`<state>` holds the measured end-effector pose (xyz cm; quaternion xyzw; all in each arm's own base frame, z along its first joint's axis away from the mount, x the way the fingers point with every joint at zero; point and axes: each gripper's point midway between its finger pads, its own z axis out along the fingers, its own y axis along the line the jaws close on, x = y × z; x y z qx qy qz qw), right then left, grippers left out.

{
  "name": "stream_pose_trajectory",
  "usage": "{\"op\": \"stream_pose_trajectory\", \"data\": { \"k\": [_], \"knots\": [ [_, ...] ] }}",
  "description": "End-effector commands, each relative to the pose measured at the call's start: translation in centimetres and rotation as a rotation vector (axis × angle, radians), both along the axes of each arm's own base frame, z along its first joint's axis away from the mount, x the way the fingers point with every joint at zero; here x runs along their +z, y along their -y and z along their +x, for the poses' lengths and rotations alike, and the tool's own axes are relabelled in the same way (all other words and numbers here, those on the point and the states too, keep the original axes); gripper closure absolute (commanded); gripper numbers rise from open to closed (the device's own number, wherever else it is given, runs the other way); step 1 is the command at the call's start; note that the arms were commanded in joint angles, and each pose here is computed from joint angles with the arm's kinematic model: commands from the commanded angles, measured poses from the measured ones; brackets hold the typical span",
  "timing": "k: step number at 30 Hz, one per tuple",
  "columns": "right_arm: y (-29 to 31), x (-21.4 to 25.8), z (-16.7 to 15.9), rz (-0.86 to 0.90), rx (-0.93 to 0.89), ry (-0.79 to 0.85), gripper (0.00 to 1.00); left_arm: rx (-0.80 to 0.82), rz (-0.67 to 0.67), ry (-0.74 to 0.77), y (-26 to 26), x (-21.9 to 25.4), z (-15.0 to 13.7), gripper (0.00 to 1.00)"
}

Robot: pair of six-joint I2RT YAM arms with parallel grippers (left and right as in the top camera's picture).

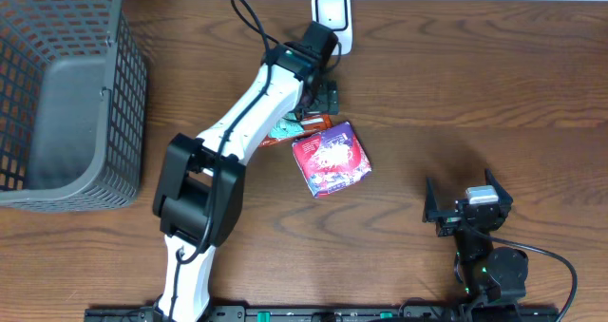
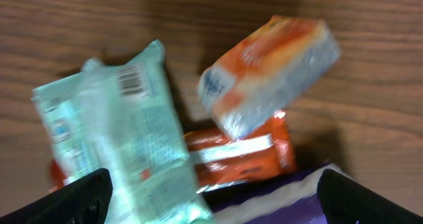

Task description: Scan the item barcode

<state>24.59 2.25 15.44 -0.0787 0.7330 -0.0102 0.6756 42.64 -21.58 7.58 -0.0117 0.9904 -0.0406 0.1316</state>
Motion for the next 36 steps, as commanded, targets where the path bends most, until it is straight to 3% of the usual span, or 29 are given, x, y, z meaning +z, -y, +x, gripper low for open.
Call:
{"op": "stream_pose_trajectory", "data": {
  "k": [1,9,14,20,36],
  "knots": [
    [0.1,-0.1,0.0,-0.015,-0.004,-0.001,0.01,-0.001,-0.033,0.132,-1.6,6.9,1.2,0.01],
    [0.1,-0.1,0.0,-0.015,-0.004,-0.001,0.01,0.099,-0.075,0.247,-7.9,17.0,-2.2,0.00],
    [0.1,-0.1,0.0,-0.015,-0.004,-0.001,0.01,0.159,-0.073,0.263,-11.5,20.1,-5.0,0.01],
    [0.1,-0.1,0.0,-0.015,-0.004,-0.001,0.01,0.195,-0.036,0.180,-13.7,19.9,-7.8,0.02],
    [0.1,-0.1,0.0,-0.015,-0.004,-0.001,0.01,0.197,0.000,0.084,-14.3,18.5,-9.7,0.02]
  ]
}}
